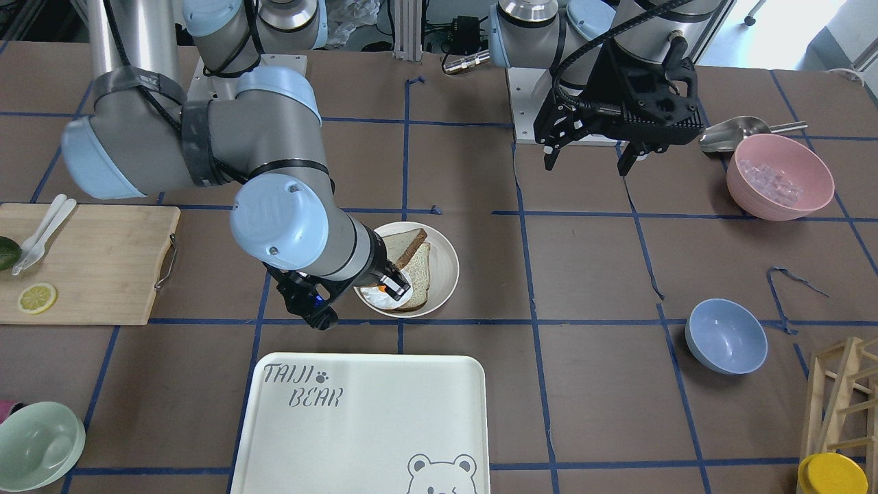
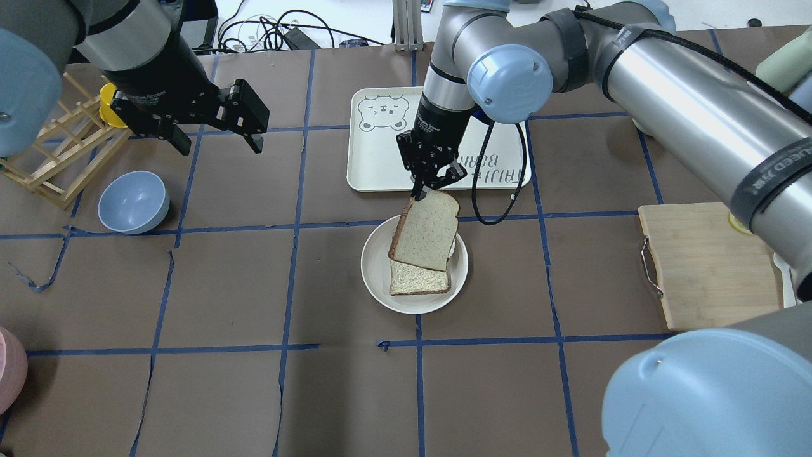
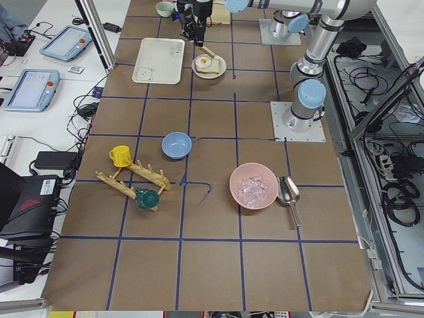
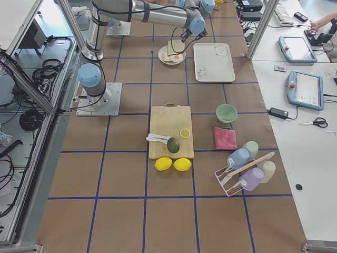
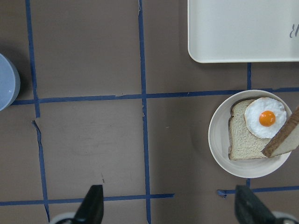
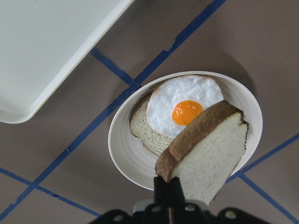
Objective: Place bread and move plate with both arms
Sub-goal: 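Lower the bread onto the egg on the plate and open the right gripper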
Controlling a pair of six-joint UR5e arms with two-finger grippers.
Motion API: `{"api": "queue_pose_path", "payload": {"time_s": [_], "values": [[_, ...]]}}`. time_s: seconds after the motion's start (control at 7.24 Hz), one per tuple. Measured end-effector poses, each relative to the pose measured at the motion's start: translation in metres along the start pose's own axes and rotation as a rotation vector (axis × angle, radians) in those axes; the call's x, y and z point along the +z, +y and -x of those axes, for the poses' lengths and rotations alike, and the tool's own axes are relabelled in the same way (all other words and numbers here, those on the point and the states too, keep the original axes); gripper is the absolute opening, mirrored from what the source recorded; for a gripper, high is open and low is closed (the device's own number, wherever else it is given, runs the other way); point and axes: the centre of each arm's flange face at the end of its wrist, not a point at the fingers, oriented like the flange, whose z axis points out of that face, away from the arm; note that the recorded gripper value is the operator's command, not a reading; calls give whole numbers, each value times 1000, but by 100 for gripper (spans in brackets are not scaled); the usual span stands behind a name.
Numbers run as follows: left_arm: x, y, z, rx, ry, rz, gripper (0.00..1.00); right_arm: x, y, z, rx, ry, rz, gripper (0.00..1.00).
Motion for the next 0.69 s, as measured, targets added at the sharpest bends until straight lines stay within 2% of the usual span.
{"api": "queue_pose_path", "payload": {"time_s": [0.41,0.55,0.69], "values": [[0,0,0,1,0,0,100,25,-4,-4,-1,18,3,0],[0,0,0,0,0,0,100,30,-5,-4,-3,15,2,6],[0,0,0,0,0,1,100,32,-6,-4,-9,12,1,18]]}}
